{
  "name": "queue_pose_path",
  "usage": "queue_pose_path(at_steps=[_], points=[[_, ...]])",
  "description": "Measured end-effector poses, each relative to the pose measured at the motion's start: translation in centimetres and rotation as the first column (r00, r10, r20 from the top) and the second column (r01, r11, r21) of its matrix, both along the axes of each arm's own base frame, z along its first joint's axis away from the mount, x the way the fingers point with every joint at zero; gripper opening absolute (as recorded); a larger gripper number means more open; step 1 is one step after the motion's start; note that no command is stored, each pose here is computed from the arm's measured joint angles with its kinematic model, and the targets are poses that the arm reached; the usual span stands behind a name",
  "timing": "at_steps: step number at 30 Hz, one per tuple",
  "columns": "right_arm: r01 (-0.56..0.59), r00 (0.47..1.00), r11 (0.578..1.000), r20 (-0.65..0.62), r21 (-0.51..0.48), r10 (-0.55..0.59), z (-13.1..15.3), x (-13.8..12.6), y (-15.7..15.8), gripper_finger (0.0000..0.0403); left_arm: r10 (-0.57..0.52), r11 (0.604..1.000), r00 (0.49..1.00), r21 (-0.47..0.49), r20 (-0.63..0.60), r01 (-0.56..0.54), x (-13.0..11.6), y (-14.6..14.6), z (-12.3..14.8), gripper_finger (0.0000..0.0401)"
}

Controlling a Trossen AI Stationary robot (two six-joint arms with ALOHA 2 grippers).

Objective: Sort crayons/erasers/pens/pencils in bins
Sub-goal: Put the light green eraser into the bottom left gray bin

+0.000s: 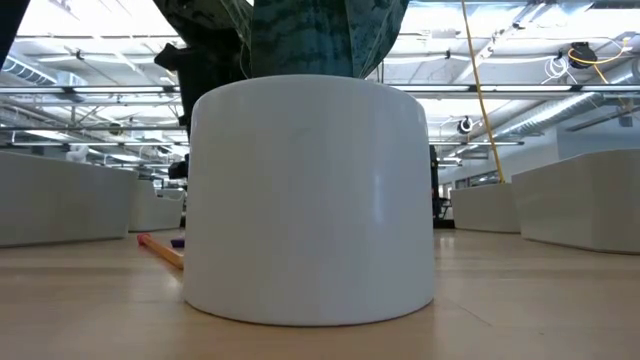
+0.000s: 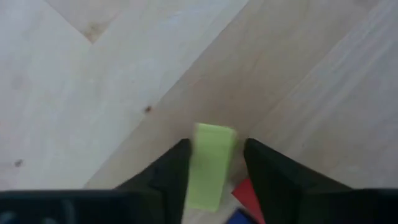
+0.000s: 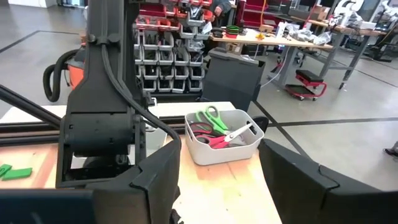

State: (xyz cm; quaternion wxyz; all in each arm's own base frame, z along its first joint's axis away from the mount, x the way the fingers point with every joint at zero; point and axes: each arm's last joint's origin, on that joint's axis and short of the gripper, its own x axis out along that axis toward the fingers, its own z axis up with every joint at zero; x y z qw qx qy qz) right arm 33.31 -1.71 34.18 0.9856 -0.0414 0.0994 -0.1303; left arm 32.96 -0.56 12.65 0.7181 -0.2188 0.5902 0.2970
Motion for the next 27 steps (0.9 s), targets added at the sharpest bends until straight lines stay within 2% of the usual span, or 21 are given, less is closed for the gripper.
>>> queue_pose_path(at_steps=[5, 8, 11, 15, 18, 23, 27], points=[[0.000, 1.000, 1.000, 0.004, 0.000, 0.000, 0.0, 0.0, 0.0, 0.0212, 0.037, 0.999, 0.999, -0.031, -0.006, -0.037, -0.1, 0.2, -0.1, 0.0075], [0.000, 1.000, 1.000, 0.005, 0.000, 0.000, 0.0, 0.0, 0.0, 0.0212, 0.049, 0.998, 0.999, -0.040, -0.005, -0.049, -0.1, 0.6, 0.0, 0.0046], [0.000, 1.000, 1.000, 0.004, 0.000, 0.000, 0.0, 0.0, 0.0, 0.0212, 0.060, 0.997, 0.998, -0.052, 0.014, -0.059, -0.2, 0.9, 0.5, 0.0044], [0.000, 1.000, 1.000, 0.003, -0.001, 0.000, 0.0, 0.0, 0.0, 0.0212, 0.078, 0.996, 0.996, -0.035, 0.033, -0.077, -0.9, 1.5, 2.1, 0.0068], [0.000, 1.000, 1.000, 0.000, -0.002, 0.000, 0.0, 0.0, 0.0, 0.0212, 0.101, 0.994, 0.993, -0.036, 0.066, -0.099, -1.7, 1.7, 4.4, 0.0074], [0.001, 1.000, 1.000, -0.012, -0.026, -0.001, 0.0, 0.0, -0.2, 0.0212, 0.122, 0.988, 0.990, -0.102, 0.065, -0.115, -4.6, 1.3, 8.4, 0.0068], [0.001, 1.000, 0.999, -0.021, -0.053, -0.002, -0.1, 0.0, -0.4, 0.0212, 0.161, 0.981, 0.985, -0.117, 0.066, -0.153, -8.0, 0.4, 12.0, 0.0067]])
